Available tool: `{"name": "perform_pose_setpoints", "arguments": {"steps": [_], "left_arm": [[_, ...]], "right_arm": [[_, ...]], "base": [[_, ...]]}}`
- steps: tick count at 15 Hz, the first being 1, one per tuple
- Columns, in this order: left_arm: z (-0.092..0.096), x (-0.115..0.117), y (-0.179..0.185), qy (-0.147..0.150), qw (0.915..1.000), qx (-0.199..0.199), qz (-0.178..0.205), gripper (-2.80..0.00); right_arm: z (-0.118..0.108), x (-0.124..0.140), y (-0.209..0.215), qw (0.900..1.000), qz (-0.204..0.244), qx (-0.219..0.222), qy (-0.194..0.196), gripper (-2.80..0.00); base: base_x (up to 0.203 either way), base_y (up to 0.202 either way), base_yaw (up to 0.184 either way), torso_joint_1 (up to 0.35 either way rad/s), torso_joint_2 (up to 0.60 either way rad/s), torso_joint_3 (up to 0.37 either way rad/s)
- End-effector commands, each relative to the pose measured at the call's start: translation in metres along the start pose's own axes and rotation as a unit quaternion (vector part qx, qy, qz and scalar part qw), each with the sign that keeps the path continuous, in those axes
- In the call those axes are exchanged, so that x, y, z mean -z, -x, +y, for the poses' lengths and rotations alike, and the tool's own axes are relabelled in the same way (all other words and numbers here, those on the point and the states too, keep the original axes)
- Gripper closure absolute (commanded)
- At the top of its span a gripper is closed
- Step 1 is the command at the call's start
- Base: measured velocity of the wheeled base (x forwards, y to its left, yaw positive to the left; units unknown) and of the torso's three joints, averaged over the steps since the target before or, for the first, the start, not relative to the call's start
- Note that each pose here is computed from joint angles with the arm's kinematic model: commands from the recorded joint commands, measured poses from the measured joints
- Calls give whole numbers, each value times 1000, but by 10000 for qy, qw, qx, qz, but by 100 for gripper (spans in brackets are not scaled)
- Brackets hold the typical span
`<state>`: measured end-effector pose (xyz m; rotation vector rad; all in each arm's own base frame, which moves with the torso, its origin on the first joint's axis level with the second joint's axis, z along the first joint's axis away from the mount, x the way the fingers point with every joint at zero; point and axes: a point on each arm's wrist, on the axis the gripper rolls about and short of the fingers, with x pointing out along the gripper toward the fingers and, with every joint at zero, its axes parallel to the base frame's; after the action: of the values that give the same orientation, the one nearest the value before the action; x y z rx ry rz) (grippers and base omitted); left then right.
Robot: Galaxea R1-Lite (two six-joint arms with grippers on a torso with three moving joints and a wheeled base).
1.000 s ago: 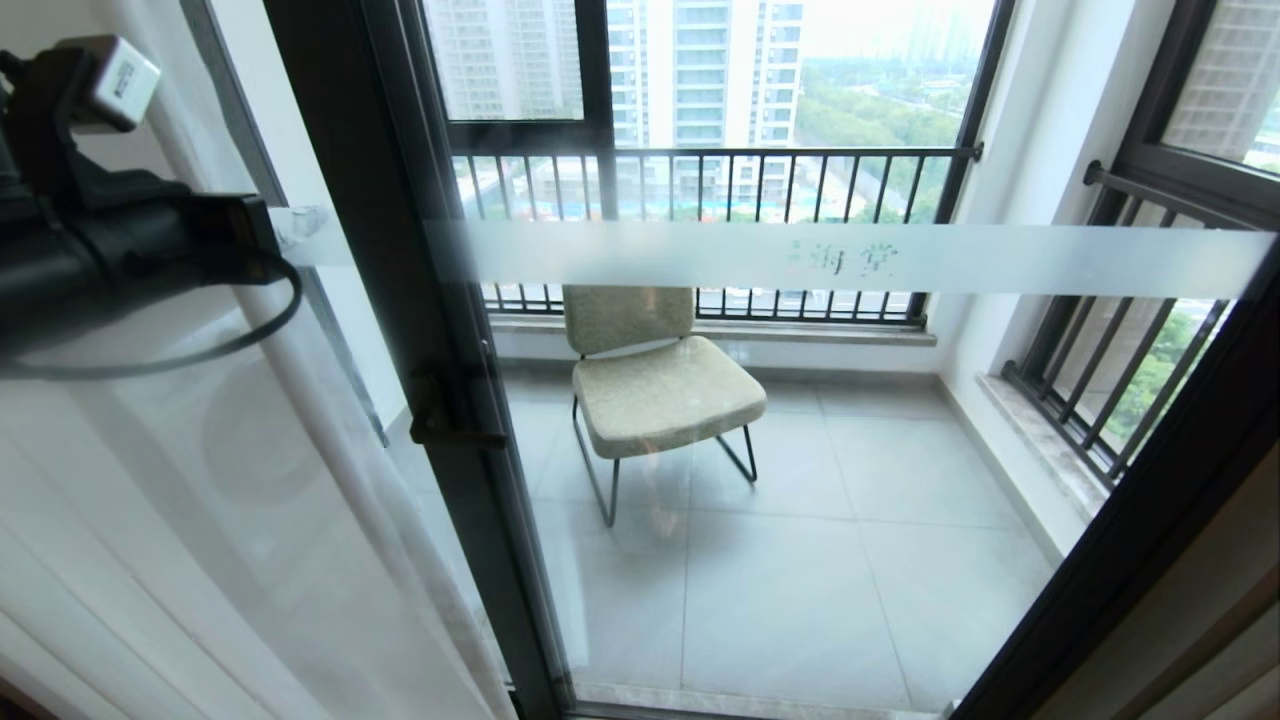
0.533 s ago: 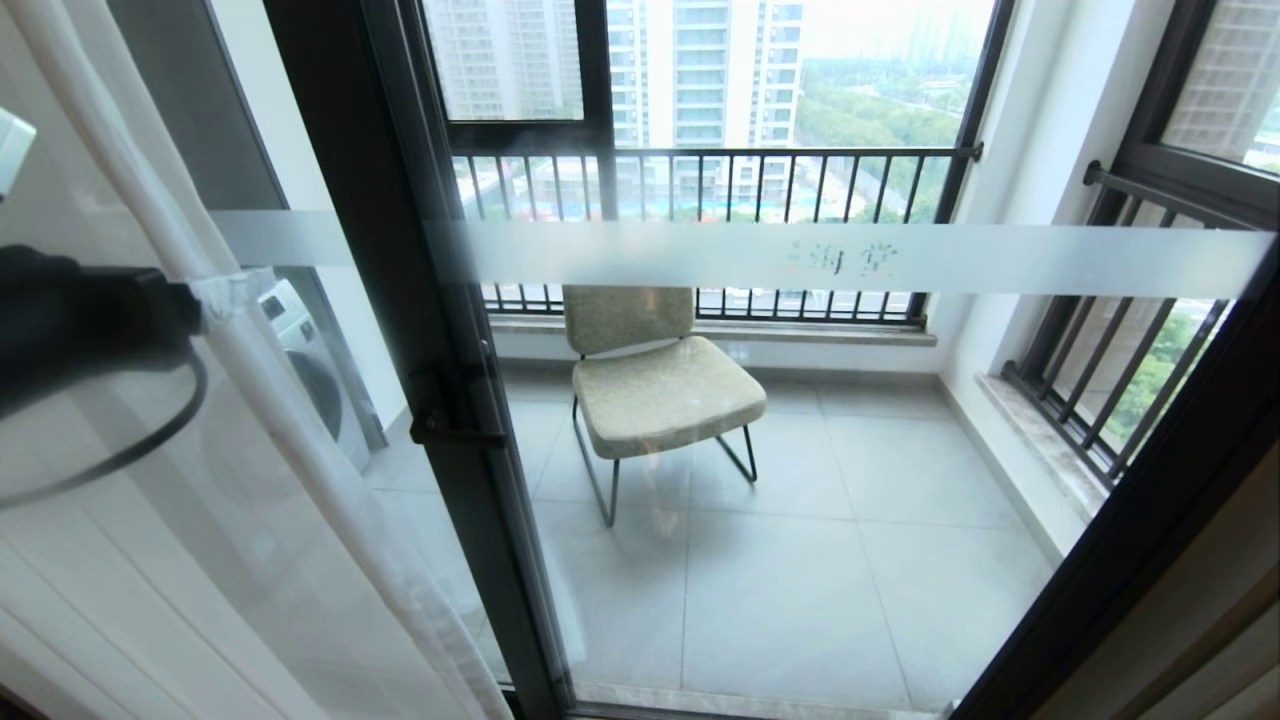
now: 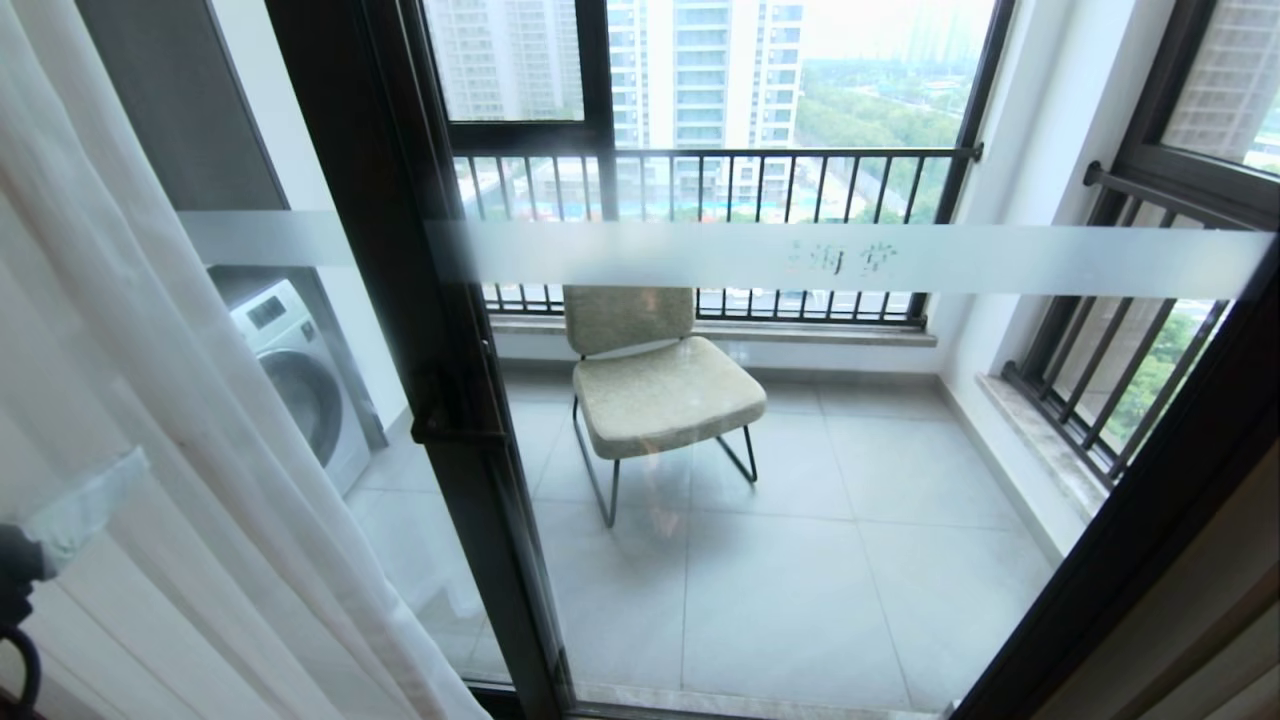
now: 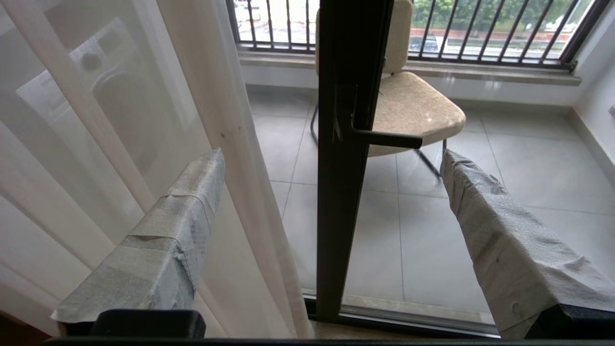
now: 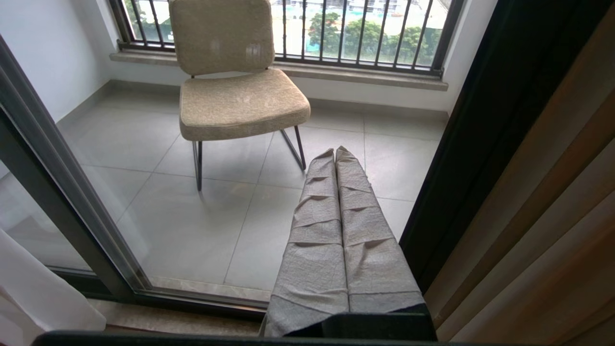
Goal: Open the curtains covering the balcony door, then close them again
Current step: Close the inner curtains on both sides
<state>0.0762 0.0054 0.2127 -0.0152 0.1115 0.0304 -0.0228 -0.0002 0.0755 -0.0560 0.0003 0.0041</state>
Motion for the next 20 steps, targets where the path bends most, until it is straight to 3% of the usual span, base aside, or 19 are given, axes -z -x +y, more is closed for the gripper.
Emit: {"name": "perform_pose_setpoints", "arguments": {"steps": [1, 2, 11, 17, 20], "left_arm": [[0, 14, 26, -5, 9995, -52, -299, -280], [0, 20, 31, -7, 9994, -15, -341, 0], [-6, 67, 76, 9, 9994, -43, -347, 0], [-4, 103, 68, -68, 9998, -195, 21, 0], [-4, 119, 62, -25, 9998, -146, -118, 0]], "right_arm": [[0, 0, 0, 10000, -2, -3, 4, 0], [0, 0, 0, 10000, -2, -3, 4, 0], [0, 0, 0, 10000, -2, -3, 4, 0], [0, 0, 0, 10000, -2, -3, 4, 0], [0, 0, 0, 10000, -2, -3, 4, 0]], "base": [[0, 0, 0, 0, 0, 0], [0, 0, 0, 0, 0, 0], [0, 0, 0, 0, 0, 0], [0, 0, 0, 0, 0, 0], [0, 0, 0, 0, 0, 0]]}}
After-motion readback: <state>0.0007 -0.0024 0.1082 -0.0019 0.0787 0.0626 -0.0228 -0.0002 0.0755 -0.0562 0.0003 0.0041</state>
